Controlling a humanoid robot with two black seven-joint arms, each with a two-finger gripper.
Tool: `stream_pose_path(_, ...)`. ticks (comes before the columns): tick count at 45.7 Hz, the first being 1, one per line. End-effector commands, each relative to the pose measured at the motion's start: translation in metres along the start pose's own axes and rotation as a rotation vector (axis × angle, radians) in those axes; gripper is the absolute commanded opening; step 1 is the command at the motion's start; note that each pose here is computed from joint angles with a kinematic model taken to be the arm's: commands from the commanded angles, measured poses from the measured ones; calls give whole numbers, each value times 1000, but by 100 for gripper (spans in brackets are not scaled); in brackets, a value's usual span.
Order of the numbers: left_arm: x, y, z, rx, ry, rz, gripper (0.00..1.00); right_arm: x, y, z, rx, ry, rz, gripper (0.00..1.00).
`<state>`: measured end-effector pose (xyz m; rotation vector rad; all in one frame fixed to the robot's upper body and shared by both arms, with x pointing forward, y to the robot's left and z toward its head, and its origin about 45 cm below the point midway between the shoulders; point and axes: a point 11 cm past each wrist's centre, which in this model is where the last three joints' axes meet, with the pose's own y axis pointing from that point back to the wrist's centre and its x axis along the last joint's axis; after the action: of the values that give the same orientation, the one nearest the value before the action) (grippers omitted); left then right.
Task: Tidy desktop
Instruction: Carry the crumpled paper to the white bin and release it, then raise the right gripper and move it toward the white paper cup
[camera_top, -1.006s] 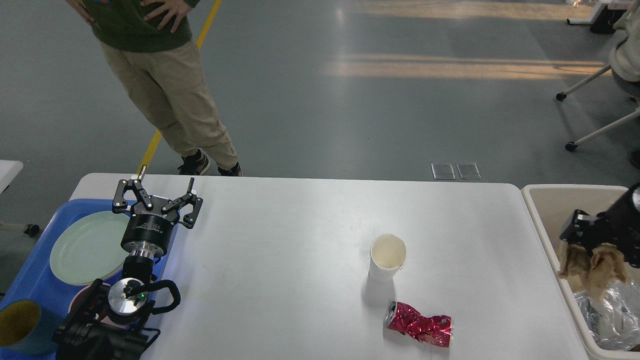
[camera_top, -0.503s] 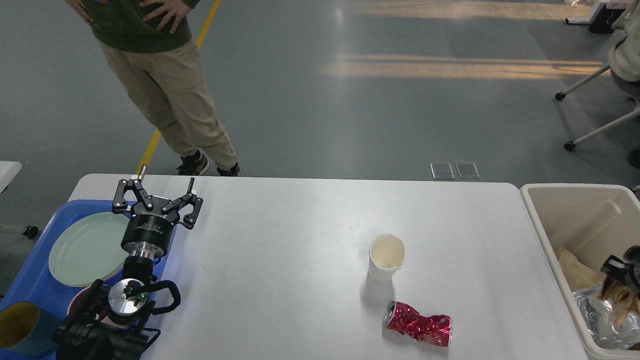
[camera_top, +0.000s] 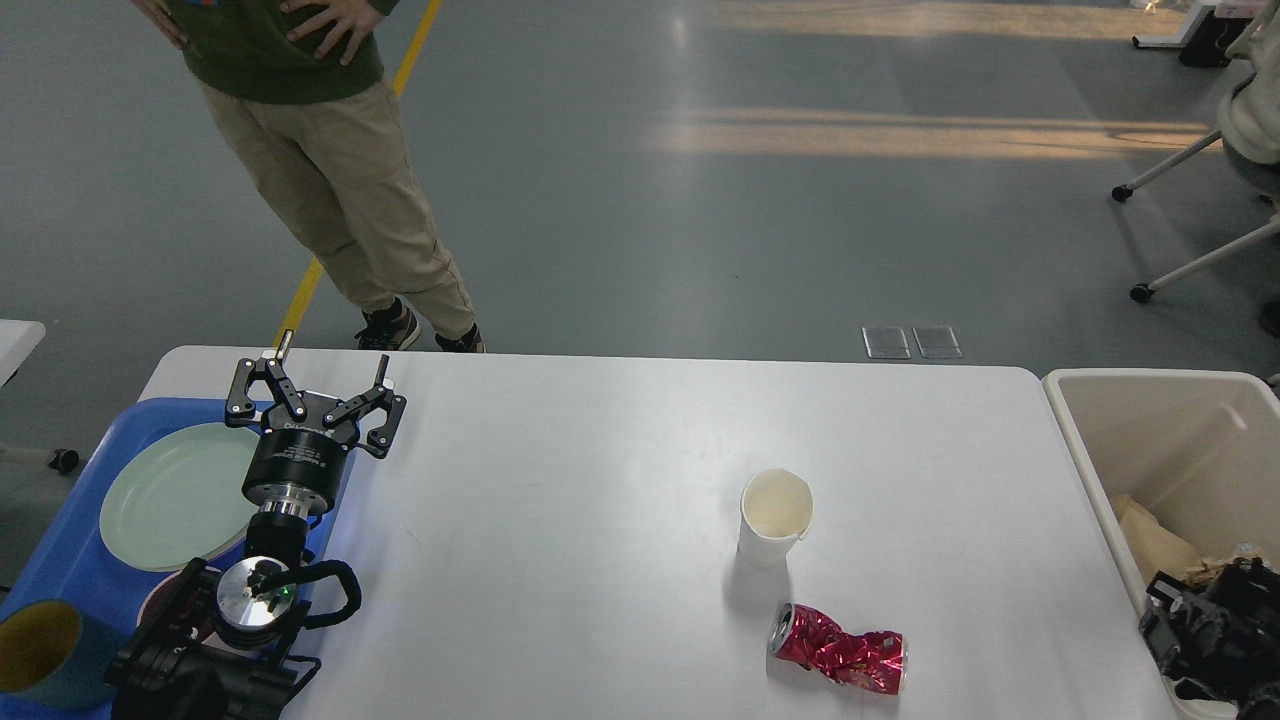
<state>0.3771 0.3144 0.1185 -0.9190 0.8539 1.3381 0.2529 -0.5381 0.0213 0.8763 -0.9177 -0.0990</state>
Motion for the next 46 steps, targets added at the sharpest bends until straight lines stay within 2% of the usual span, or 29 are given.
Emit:
stream_pose_path(1, 0, 0, 0, 0, 0, 0, 96, 5, -1, 2, 2, 1, 25, 81)
stream_pose_path(2, 0, 0, 0, 0, 0, 0, 96, 8, -1, 2, 2, -6, 36, 96)
stream_pose_path(3, 0, 0, 0, 0, 0, 0, 96, 11, 0, 3, 0, -11, 44, 100)
stream_pose_path(14, 0, 0, 0, 0, 0, 0, 96, 11, 1, -5, 15, -18, 17, 100)
stream_pose_path(22, 0, 0, 0, 0, 0, 0, 96, 54, 6, 18, -7, -75, -35, 100)
stream_pose_path(30, 0, 0, 0, 0, 0, 0, 96, 64, 30, -13, 57, -4, -156, 100)
stream_pose_path(37, -1, -1, 0, 0, 0, -1, 96, 94, 85, -57, 148, 187, -284, 100)
stream_pose_path(46, 0, 0, 0, 0, 0, 0, 96, 141, 202, -111, 302, 343, -377, 100)
